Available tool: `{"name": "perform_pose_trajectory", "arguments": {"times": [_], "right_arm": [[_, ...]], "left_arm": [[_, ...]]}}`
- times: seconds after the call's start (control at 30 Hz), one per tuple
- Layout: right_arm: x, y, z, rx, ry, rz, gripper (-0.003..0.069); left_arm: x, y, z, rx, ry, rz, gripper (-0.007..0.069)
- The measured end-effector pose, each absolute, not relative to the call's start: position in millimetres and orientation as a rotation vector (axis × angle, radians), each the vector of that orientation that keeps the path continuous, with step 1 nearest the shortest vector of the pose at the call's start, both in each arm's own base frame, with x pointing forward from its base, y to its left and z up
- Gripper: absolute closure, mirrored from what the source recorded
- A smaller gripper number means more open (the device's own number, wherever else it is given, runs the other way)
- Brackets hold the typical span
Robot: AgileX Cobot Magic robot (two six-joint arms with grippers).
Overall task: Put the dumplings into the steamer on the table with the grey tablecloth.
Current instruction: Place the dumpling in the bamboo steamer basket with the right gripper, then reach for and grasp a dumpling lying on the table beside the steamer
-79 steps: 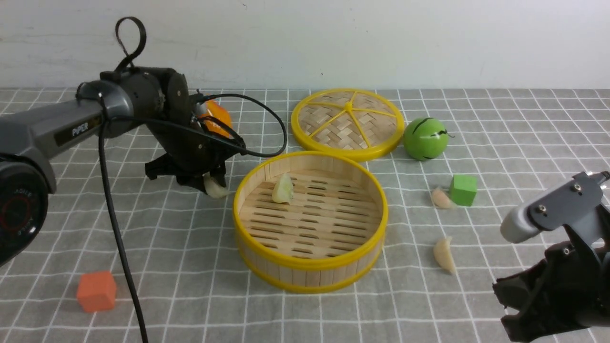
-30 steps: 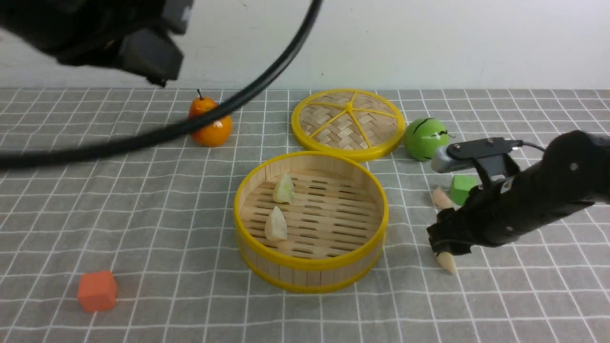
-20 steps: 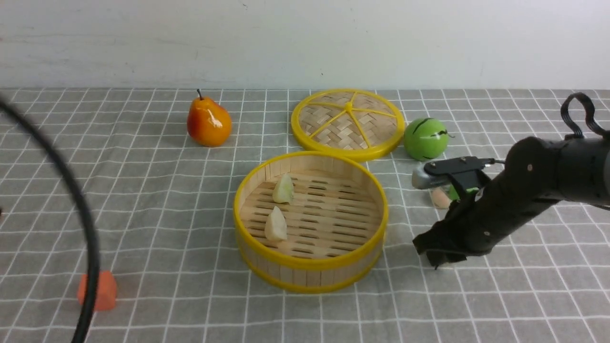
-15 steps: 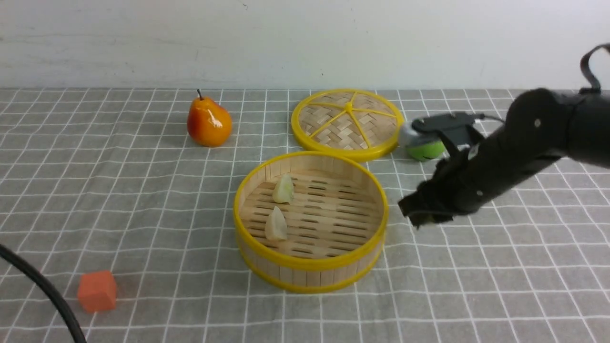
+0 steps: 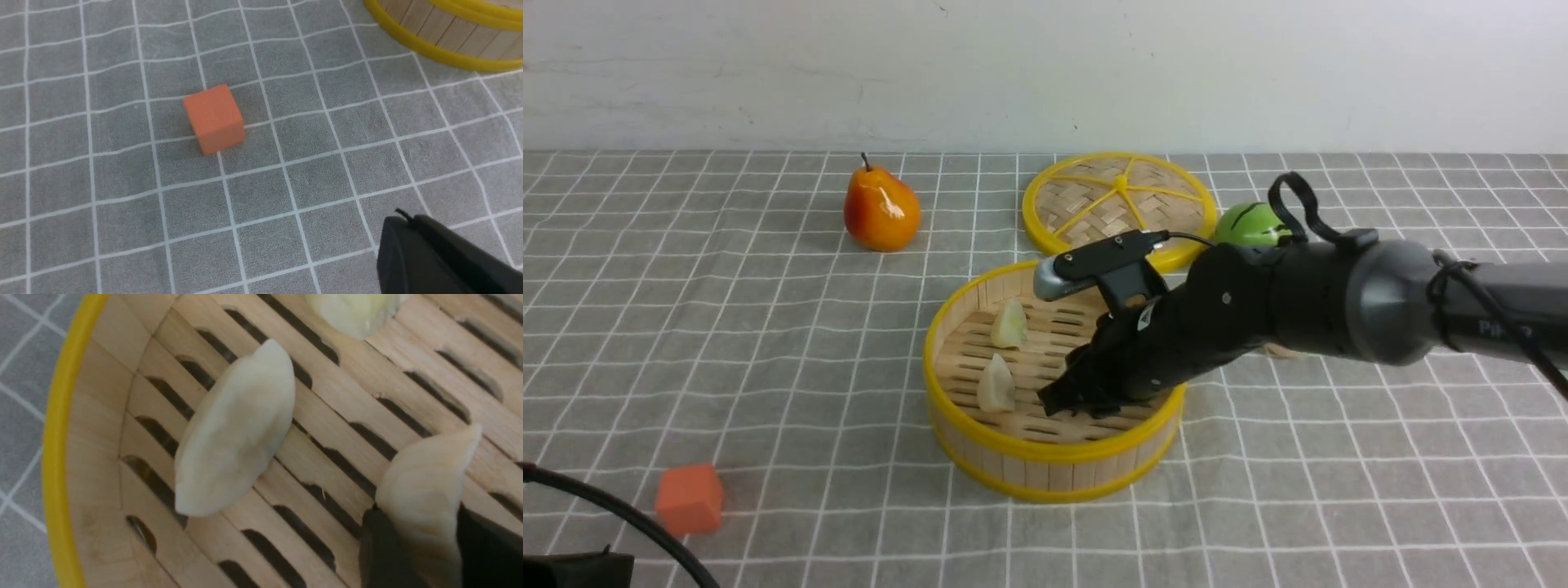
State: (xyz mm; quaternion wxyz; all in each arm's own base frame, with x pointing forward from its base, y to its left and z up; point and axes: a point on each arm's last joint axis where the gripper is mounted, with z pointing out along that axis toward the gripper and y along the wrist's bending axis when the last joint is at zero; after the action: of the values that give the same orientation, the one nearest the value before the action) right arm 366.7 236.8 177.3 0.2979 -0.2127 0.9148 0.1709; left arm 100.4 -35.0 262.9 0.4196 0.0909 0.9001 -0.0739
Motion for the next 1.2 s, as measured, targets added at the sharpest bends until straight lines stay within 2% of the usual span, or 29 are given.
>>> {"name": "perform_pose_trajectory", "arguments": {"times": [0.03, 0.17, 0.2, 0.23, 0.27, 0.37, 0.5, 0.53, 0.6, 0.73, 0.83, 1.07, 1.2], "right_arm": [[366.8, 237.8, 178.9, -0.534, 2.433, 0.479, 0.0322], [366.4, 239.9, 192.1, -0.496, 2.434, 0.535, 0.0198], [364.9, 238.2, 206.8, -0.499, 2.43, 0.559, 0.0146], [363.8, 237.1, 213.8, -0.505, 2.431, 0.569, 0.0132], [363.4, 232.2, 233.9, -0.51, 2.406, 0.58, 0.0113], [366.0, 208.4, 274.0, -0.537, 2.367, 0.538, 0.0095], [379.8, 161.5, 289.9, -0.499, 2.396, 0.42, 0.0091], [389.9, 135.7, 280.0, -0.46, 2.458, 0.36, 0.0092], [402.4, 110.2, 259.7, -0.398, 2.538, 0.32, 0.0095], [426.1, 83.1, 210.7, -0.333, 2.613, 0.268, 0.0127], [435.7, 80.8, 188.9, -0.353, 2.603, 0.239, 0.016], [450.4, 85.6, 171.2, -0.332, 2.505, 0.204, 0.0202], [451.0, 85.1, 158.9, -0.346, 2.54, 0.198, 0.0226]], "left_arm": [[100.3, -35.0, 262.7, 0.228, 2.257, -0.185, 0.0639], [100.4, -35.1, 262.7, 0.228, 2.257, -0.185, 0.0639], [100.4, -35.1, 262.7, 0.228, 2.257, -0.185, 0.0639], [100.4, -35.1, 262.7, 0.228, 2.257, -0.185, 0.0639], [100.4, -35.1, 262.7, 0.227, 2.257, -0.186, 0.0639], [100.3, -35.1, 262.3, 0.228, 2.258, -0.186, 0.0639], [100.3, -35.1, 262.2, 0.228, 2.259, -0.185, 0.0639], [100.6, -35.3, 262.6, 0.228, 2.252, -0.189, 0.0639], [101.1, -35.8, 263.4, 0.229, 2.241, -0.194, 0.0639], [102.4, -36.8, 265.3, 0.231, 2.215, -0.206, 0.0639], [102.8, -37.2, 266.0, 0.232, 2.205, -0.21, 0.0639], [103.5, -36.1, 266.5, 0.248, 2.195, -0.183, 0.0639], [103.8, -35.5, 266.7, 0.254, 2.191, -0.171, 0.0639]]}}
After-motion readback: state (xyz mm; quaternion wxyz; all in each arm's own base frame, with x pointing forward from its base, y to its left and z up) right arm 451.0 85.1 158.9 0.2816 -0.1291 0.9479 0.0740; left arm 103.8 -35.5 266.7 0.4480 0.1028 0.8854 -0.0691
